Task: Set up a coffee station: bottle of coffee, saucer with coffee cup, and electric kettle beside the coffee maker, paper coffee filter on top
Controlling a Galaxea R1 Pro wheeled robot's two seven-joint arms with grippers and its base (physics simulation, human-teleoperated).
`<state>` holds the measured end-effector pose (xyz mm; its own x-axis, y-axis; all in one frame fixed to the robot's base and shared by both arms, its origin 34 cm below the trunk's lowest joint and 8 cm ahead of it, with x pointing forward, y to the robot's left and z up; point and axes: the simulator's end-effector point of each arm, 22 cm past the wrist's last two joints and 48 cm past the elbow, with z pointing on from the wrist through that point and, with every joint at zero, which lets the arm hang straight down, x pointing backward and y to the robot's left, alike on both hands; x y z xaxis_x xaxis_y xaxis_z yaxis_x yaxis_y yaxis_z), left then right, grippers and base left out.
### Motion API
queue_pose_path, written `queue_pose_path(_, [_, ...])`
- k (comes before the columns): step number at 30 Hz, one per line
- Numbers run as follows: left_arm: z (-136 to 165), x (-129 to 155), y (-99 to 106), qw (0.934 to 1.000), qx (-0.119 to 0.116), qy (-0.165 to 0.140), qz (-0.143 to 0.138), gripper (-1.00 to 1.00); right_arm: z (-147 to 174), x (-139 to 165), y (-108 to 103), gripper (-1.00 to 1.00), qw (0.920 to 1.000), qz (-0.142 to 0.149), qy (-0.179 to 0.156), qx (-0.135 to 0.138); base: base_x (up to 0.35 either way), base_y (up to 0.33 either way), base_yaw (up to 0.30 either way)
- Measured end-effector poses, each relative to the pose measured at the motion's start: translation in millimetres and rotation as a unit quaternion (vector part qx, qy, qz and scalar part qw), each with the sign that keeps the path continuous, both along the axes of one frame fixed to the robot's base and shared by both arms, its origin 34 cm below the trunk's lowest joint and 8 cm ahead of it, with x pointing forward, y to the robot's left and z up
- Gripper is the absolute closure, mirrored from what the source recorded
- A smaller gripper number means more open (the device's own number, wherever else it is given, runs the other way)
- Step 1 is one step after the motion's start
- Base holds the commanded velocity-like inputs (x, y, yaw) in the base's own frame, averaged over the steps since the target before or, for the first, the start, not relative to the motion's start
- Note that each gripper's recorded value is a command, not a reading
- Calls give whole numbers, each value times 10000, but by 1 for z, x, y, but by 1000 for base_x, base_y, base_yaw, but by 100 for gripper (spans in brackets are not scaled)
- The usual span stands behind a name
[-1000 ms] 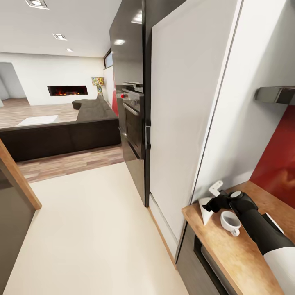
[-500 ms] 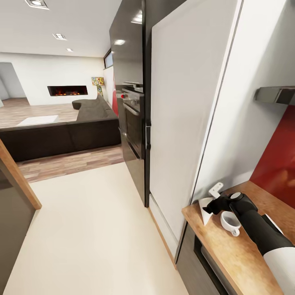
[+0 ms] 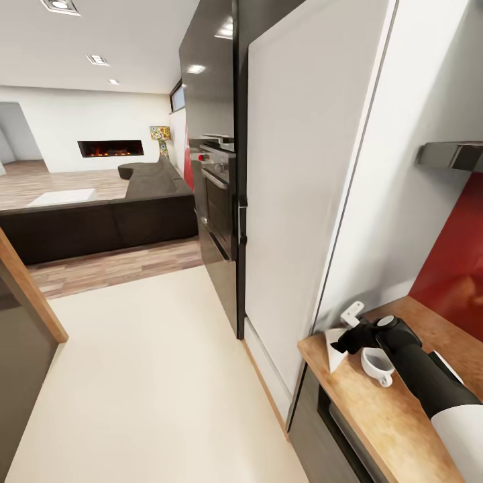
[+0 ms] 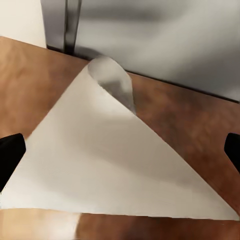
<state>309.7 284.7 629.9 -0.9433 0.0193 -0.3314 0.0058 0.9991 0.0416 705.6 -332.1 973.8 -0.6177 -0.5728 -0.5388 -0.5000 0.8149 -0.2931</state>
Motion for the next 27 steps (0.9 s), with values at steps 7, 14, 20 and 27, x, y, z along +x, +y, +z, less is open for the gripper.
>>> queue_pose_path(7, [0,-1,0,10000,3,5,1,-100,0,0,0,-100,10000,-1,3,-5,0,0,0])
queue_pose_path(14, [0,-1,0,10000,0,4,-3,-100,-4,-2,-1,-100,10000,-12,56,-10,0,0,0])
queue_pose_path(20, [0,-1,0,10000,2,2,0,-100,-12,-5,-2,-100,9999,-42,152,23,0,0,0])
queue_pose_path(27, [0,-1,0,10000,2,3,1,-100,-14,-6,-1,-100,9998,-37,172,24,0,0,0])
